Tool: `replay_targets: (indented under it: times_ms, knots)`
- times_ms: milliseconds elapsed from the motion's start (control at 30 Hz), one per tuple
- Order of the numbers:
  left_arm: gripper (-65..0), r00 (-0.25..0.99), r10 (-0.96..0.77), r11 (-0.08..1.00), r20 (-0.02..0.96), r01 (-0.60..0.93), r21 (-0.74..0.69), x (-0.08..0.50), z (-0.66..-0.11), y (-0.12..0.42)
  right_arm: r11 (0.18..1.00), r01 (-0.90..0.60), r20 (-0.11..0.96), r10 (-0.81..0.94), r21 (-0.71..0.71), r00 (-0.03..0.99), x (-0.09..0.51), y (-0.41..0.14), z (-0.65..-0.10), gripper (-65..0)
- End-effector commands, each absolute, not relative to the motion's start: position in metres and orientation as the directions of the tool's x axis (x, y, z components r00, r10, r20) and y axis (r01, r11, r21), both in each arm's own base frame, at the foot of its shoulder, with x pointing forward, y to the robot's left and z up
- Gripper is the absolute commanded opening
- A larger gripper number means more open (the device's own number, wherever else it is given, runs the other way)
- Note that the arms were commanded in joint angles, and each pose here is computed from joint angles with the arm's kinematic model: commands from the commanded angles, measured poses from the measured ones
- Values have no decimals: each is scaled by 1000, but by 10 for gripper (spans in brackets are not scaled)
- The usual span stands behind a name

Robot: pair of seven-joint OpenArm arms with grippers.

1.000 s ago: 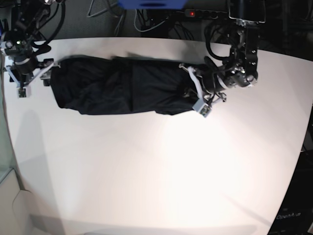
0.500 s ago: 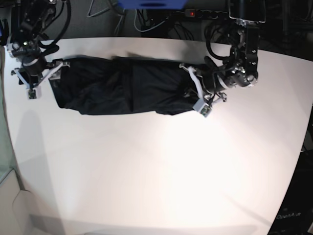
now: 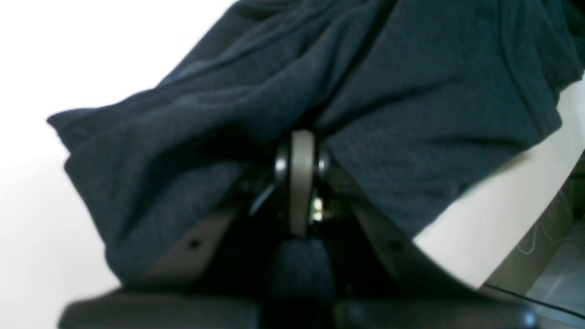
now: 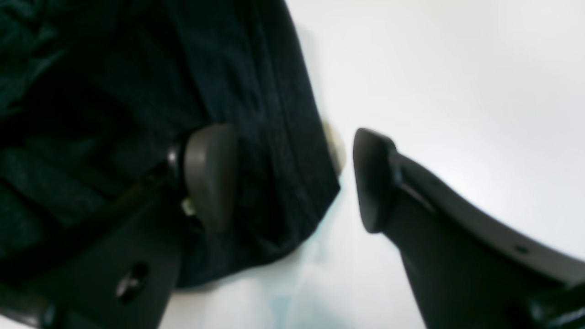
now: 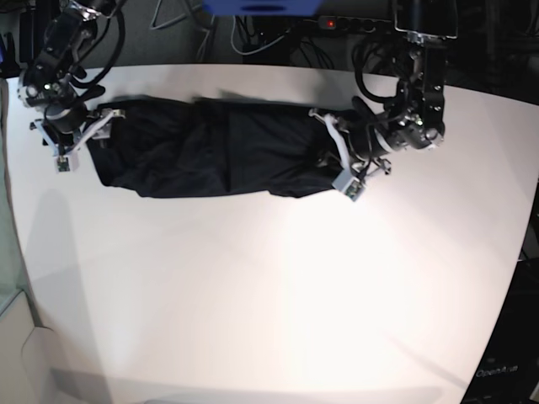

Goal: Fold the T-shirt properly
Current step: 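Grasp both ends of the folded strip with both grippers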

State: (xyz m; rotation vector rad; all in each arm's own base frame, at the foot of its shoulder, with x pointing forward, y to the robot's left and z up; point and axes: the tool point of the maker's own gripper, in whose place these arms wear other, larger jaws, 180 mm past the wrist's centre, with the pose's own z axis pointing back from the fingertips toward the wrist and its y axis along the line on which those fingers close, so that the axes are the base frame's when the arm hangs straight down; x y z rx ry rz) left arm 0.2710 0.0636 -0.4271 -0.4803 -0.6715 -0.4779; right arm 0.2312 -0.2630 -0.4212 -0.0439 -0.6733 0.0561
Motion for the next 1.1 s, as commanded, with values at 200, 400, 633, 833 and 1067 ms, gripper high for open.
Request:
replay_targets:
  times_ms: [200, 400, 633, 833, 1067]
  knots:
    - [-650, 709, -321, 809, 628, 550, -207, 267, -437, 79, 999, -31, 651, 32, -12, 758, 237, -258, -429, -244]
    - [-650, 708, -321, 809, 629, 550, -206, 268, -437, 79, 999, -22, 634, -10, 42, 773, 233, -252, -449, -248]
    - [-650, 707, -319, 809, 631, 550, -208, 269, -436, 79, 998, -45, 637, 6, 44, 771, 237, -245, -448, -385]
    - [-650, 707, -317, 808, 632, 550, -210, 269, -436, 79, 996, -60, 624, 9, 61, 781, 235, -233, -453, -555]
    - [-650, 708, -309, 810, 635, 546, -214, 270, -435, 78, 996, -60, 625, 8, 62, 781, 235, -232, -453, -650]
